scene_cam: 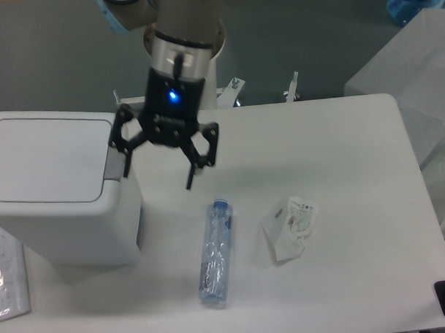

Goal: Open the trash can
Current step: 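Lower the gripper finger onto the lid edge and push it open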

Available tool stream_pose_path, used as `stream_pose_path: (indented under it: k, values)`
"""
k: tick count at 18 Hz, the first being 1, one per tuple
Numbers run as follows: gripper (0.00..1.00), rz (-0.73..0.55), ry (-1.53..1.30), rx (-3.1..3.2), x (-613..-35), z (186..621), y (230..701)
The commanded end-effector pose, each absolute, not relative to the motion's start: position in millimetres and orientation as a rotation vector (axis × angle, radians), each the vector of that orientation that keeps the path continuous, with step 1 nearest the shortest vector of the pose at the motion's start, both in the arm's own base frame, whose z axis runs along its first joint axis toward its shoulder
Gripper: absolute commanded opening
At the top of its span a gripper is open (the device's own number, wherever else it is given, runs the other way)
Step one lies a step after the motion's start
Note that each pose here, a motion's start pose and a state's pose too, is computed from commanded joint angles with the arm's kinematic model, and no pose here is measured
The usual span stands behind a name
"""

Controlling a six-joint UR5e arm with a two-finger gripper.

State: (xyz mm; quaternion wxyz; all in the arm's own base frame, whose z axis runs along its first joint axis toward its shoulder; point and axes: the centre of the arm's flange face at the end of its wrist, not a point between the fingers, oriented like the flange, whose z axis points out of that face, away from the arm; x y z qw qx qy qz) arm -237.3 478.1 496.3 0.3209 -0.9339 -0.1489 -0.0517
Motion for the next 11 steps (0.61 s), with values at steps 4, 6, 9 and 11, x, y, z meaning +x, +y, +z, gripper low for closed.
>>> stream_pose_path:
  k: [4,6,9,11]
  values:
    - [1.0,-0.151,-0.393,-2.471,-236.0,486.0,480.8]
    - [1.0,-0.158,-0.397,-2.479,-235.8,479.3,481.6]
    - [1.0,-0.162,-0.388,-2.492,-234.6,471.5,481.1]
    - [1.0,-0.164,-0.386,-2.496,-233.8,469.1,480.2]
